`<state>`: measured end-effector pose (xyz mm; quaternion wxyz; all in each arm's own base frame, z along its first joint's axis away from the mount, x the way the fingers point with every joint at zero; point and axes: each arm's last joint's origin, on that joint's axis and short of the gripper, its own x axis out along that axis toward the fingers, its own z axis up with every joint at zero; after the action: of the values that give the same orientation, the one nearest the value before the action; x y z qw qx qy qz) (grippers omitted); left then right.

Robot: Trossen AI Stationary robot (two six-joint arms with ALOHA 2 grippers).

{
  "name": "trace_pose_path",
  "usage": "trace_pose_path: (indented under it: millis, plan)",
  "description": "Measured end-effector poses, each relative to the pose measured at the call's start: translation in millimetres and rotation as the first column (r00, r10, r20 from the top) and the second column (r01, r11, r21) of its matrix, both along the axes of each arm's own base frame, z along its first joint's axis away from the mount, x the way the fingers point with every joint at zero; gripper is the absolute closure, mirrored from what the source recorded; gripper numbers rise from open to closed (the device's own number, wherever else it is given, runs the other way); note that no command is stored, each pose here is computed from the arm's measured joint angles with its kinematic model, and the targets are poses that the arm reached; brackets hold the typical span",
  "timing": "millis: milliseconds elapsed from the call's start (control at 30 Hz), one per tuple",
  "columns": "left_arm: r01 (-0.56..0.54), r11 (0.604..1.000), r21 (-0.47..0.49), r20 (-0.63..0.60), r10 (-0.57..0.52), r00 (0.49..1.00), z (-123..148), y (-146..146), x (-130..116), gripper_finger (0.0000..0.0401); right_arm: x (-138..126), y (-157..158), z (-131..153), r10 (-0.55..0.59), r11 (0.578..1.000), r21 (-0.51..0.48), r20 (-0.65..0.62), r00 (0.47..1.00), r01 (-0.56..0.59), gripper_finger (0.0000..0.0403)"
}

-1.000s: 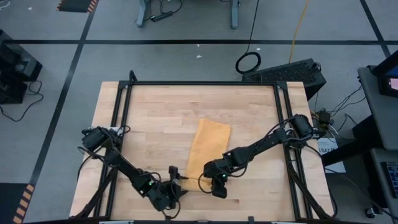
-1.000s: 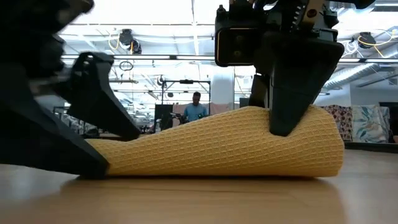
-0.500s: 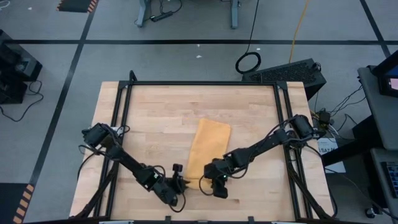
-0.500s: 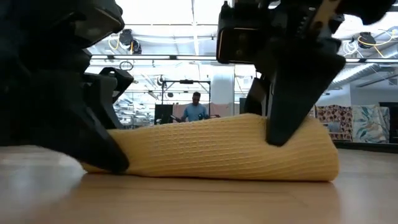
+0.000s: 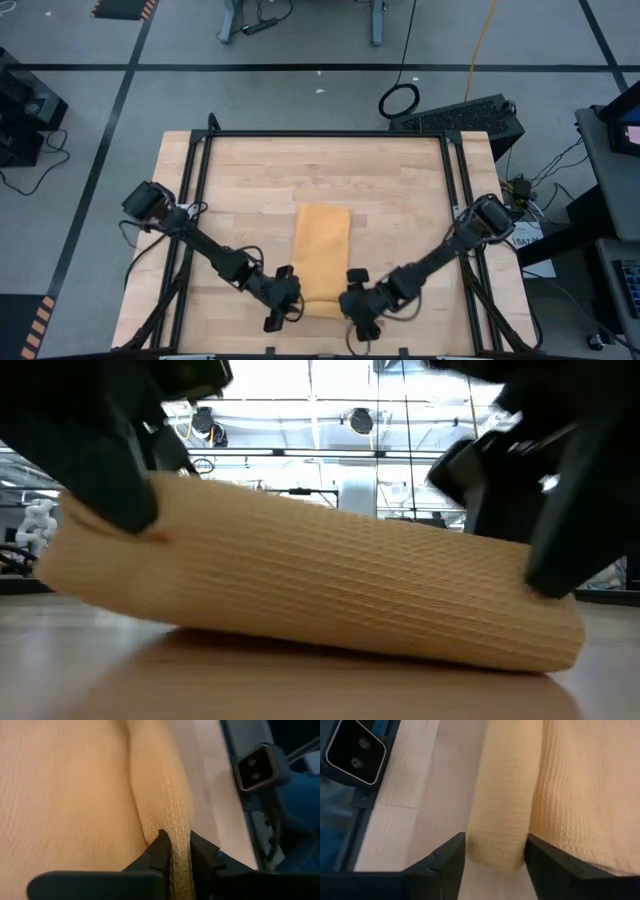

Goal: Roll towel
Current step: Roll the yellow towel

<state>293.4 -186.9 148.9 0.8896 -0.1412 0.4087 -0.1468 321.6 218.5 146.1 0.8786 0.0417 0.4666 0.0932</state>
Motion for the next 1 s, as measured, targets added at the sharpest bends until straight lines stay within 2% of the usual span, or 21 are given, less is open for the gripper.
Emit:
trace_pose_path:
  millis: [167,333,433,567,700,767,867,1000]
  plan:
    - [-0.047,0.999,-0.012,-0.070,0.046,0.996,-8,7,2,0.0358,-24,31,2,-0.004,0.984,-0.178,0.145,0.989,0.030,0.0187]
    - [-0.077,0.997,-0.022,-0.117,0.074,0.990,-17,8,3,0.0358,-48,56,5,-0.002,0.944,-0.315,0.295,0.956,0.099,0.0179]
    - [-0.080,0.996,-0.026,-0.115,0.076,0.990,-17,8,3,0.0358,-51,66,2,-0.008,0.932,-0.334,0.372,0.928,0.142,0.0179]
    - [-0.080,0.996,-0.026,-0.116,0.077,0.990,-17,8,3,0.0358,-42,76,-16,0.029,0.936,-0.328,0.433,0.901,0.128,0.0178]
    - [-0.111,0.993,-0.033,-0.139,0.105,0.985,-18,12,4,0.0359,-31,80,-40,0.111,0.905,-0.413,0.464,0.879,0.104,0.0178]
    - [-0.132,0.991,-0.037,-0.157,0.125,0.980,-21,16,3,0.0359,-29,79,-47,0.121,0.892,-0.438,0.464,0.878,0.108,0.0178]
    - [-0.153,0.987,-0.042,-0.177,0.143,0.974,-25,19,1,0.0359,-26,76,-51,0.105,0.895,-0.429,0.462,0.881,0.118,0.0176]
    - [-0.162,0.986,-0.049,-0.178,0.151,0.972,-28,21,-1,0.0359,-23,74,-51,0.095,0.891,-0.434,0.466,0.879,0.134,0.0151]
